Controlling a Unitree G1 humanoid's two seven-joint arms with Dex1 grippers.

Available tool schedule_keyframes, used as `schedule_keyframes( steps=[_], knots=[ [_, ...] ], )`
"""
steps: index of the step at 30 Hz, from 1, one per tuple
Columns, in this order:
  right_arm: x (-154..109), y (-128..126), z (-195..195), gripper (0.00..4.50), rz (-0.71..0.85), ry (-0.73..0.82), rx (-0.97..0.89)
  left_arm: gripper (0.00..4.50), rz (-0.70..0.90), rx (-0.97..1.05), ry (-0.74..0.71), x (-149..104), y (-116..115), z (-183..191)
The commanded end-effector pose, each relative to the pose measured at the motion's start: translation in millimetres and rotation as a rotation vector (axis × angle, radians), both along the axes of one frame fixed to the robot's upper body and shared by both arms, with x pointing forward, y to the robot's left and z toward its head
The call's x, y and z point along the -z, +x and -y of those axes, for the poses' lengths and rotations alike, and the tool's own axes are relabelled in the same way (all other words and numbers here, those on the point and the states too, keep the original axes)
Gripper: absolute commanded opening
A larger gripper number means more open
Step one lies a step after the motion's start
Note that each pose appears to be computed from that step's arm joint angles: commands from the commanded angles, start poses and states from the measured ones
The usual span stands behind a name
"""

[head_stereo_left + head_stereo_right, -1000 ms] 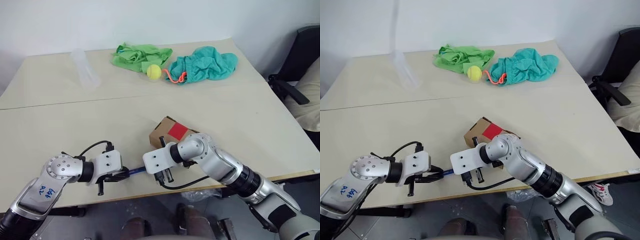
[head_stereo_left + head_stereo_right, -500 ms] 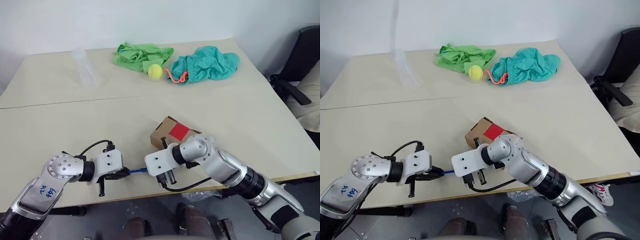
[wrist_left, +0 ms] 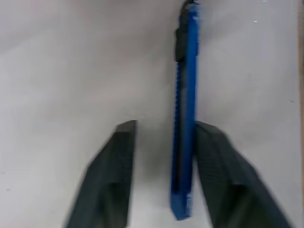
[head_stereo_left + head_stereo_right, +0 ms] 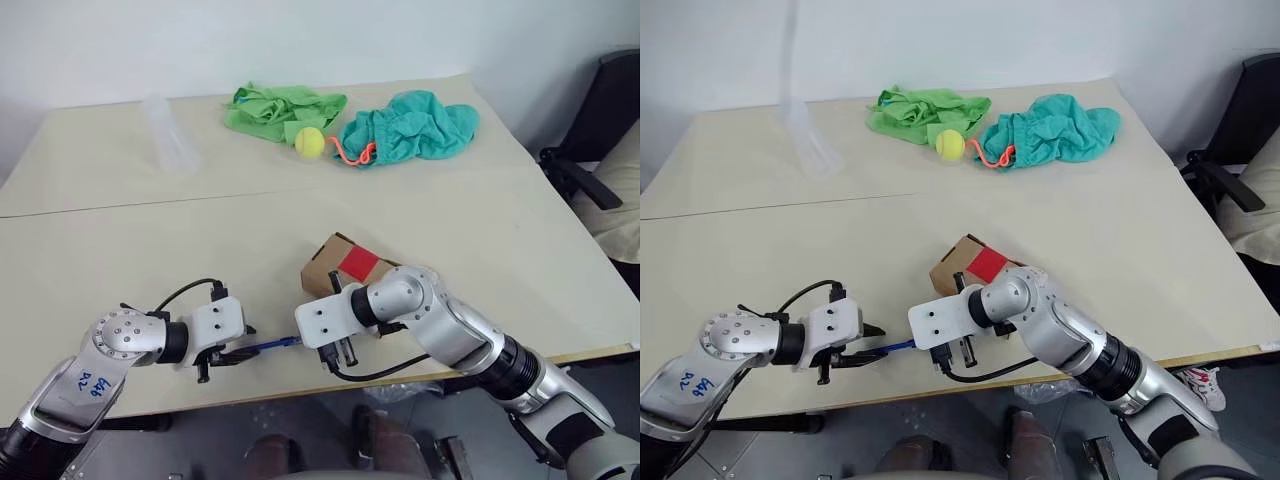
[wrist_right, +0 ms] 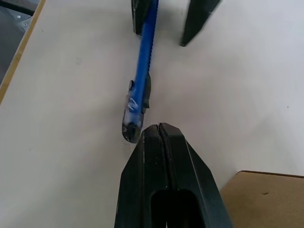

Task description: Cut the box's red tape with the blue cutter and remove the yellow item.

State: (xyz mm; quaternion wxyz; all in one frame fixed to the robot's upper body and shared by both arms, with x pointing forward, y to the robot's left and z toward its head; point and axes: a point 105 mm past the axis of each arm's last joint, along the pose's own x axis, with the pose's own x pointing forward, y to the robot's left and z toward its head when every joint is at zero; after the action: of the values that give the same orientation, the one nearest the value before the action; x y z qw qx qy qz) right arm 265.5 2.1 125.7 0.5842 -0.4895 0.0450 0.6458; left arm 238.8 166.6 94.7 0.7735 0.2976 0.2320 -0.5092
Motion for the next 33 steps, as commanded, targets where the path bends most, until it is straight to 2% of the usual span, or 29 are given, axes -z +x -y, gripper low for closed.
schedule_keyframes(
  steps=[1,5,16,22,33],
  knots=[
    [-10,1,2,0.00,0.021,0.033,0.007,3.33,-0.116,-0.016,0.003,20,-17,1],
    [-11,2,2,0.00,0.017,0.039,0.011,4.49,-0.142,-0.047,-0.007,19,-25,-1],
    [-11,4,1,0.00,0.017,0.039,0.006,4.49,-0.212,-0.080,-0.049,29,-21,-13],
    [-13,6,2,0.00,0.023,0.039,0.011,4.49,-0.327,-0.042,-0.027,40,-27,-25],
    [-14,5,6,0.00,0.017,0.042,0.036,4.49,-0.352,-0.023,-0.005,45,-43,-32]
  ],
)
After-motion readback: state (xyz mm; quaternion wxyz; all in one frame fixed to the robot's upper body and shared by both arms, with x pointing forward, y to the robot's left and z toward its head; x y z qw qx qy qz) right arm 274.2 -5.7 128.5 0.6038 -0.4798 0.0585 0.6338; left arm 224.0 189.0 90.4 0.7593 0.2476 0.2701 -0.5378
